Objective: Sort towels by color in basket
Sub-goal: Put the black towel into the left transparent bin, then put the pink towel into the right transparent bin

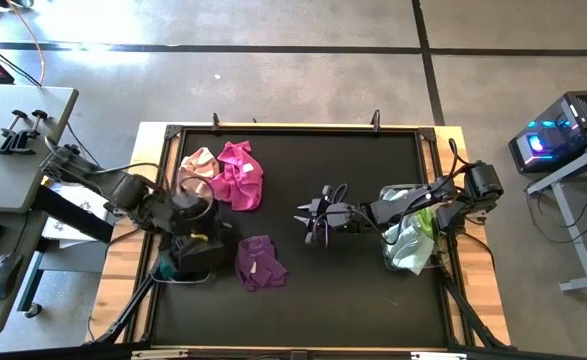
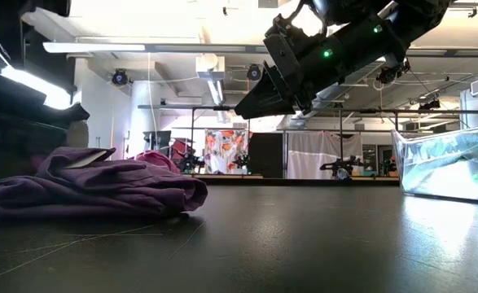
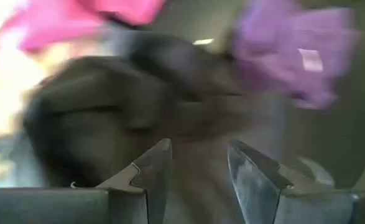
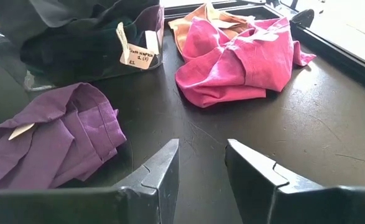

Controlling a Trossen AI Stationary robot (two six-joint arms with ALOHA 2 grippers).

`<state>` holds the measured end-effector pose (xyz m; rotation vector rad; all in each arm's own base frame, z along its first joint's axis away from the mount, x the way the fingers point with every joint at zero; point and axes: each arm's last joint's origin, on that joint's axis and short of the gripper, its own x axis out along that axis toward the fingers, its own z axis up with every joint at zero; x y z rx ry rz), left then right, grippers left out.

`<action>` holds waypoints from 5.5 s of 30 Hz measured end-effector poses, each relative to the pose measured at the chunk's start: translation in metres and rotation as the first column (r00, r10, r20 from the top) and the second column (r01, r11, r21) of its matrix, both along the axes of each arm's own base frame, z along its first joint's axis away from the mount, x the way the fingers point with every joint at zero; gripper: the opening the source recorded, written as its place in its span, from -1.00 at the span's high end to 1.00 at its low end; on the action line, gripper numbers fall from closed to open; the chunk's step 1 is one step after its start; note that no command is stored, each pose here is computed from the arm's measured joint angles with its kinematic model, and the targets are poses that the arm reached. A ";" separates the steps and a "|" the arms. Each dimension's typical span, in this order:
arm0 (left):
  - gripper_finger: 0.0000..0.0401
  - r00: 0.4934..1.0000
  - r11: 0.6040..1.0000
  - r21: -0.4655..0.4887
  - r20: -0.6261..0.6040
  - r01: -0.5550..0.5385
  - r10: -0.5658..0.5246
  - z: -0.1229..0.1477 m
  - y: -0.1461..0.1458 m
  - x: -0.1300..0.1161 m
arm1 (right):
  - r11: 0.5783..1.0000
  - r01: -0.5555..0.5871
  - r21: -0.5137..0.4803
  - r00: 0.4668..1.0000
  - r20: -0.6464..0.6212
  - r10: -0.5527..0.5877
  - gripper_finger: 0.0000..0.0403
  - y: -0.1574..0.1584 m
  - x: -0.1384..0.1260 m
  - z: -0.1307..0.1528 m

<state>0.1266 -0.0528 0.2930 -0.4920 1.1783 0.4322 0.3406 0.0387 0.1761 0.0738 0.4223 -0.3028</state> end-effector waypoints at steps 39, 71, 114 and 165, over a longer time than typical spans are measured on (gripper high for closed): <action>0.33 0.977 0.943 -0.289 -0.084 0.163 -0.195 -0.037 -0.022 0.006 | 1.000 0.000 0.002 1.000 0.008 0.000 0.37 0.000 0.000 0.001; 1.00 0.961 0.923 0.292 -0.036 -0.251 0.273 -0.120 0.025 0.000 | 1.000 -0.001 0.001 1.000 0.007 0.001 0.37 0.000 0.000 0.001; 1.00 0.924 0.840 0.499 0.382 -0.212 0.006 -0.030 -0.012 0.011 | 0.963 -0.035 -0.268 0.999 0.027 0.044 0.08 -0.040 0.112 -0.040; 1.00 0.919 0.728 0.684 0.317 -0.051 -0.234 -0.046 -0.048 0.004 | 0.775 0.559 -0.296 0.743 -0.238 -0.626 0.95 0.013 -0.109 0.200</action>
